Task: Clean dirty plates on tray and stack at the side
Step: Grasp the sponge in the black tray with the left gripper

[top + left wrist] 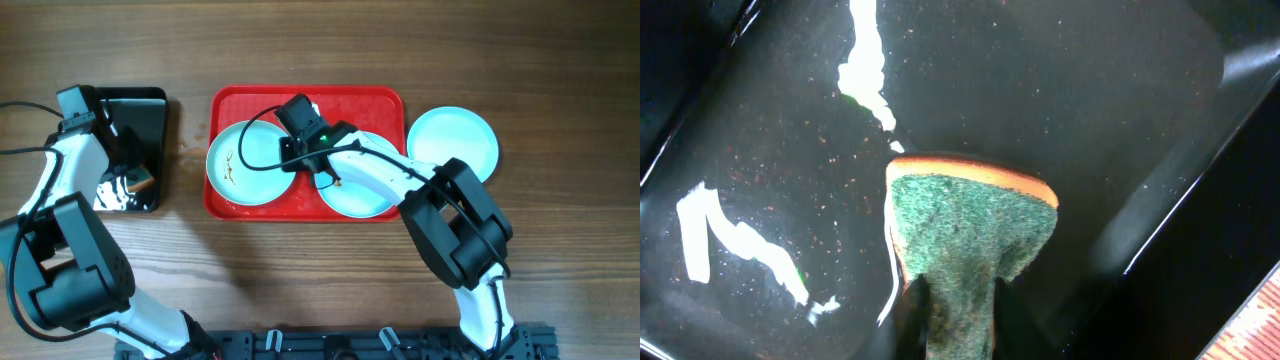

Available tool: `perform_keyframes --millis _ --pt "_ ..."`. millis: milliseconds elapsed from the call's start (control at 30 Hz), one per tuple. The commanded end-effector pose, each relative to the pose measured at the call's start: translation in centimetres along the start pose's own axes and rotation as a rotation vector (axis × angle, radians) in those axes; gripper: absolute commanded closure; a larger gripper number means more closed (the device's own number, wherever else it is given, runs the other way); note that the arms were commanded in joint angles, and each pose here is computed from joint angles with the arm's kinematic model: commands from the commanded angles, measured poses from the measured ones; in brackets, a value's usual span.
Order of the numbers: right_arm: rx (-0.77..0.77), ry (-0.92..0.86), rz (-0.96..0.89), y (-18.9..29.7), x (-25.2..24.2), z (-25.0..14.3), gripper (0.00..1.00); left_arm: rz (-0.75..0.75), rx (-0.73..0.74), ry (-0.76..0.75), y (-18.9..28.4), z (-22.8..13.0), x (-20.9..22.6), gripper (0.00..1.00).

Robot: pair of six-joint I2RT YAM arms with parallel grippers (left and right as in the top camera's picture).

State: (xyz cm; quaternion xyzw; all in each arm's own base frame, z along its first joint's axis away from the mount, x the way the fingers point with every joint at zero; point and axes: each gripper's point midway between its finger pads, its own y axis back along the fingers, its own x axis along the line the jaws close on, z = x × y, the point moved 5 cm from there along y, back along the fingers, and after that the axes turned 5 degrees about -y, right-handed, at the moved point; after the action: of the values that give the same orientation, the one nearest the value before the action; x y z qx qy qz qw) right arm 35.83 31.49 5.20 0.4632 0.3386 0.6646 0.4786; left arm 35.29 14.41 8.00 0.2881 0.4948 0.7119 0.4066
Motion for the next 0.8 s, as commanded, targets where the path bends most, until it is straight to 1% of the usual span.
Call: perform_keyframes --millis 0,33,200,233,300,367,767 --pt "0.042 0.023 -0.029 -1.6 -0.8 -1.1 0.96 0.010 -0.019 0.002 0.6 0.3 0.4 0.41" --pt "0.042 0.023 -0.029 -1.6 -0.8 -1.1 0.96 0.011 -0.016 0.002 0.6 0.2 0.5 0.36" --pt "0.042 0.023 -0.029 -1.6 -0.8 -1.1 0.96 0.031 0.022 0.019 -0.1 -0.5 1.4 0.40" --pt "0.042 0.023 -0.029 -1.6 -0.8 -1.1 0.96 0.031 0.026 0.026 -0.2 -0.5 1.5 0.41" --pt "0.042 0.023 -0.029 -1.6 -0.8 -1.1 0.96 0.014 0.025 0.027 -0.1 -0.5 1.3 0.50" --pt "0.042 0.023 -0.029 -1.6 -0.8 -1.1 0.96 -0.020 0.028 0.028 -0.1 -0.5 0.9 0.52" --pt "0.042 0.023 -0.029 -1.6 -0.8 -1.1 0.96 -0.028 0.054 0.027 -0.8 -1.7 0.9 0.51"
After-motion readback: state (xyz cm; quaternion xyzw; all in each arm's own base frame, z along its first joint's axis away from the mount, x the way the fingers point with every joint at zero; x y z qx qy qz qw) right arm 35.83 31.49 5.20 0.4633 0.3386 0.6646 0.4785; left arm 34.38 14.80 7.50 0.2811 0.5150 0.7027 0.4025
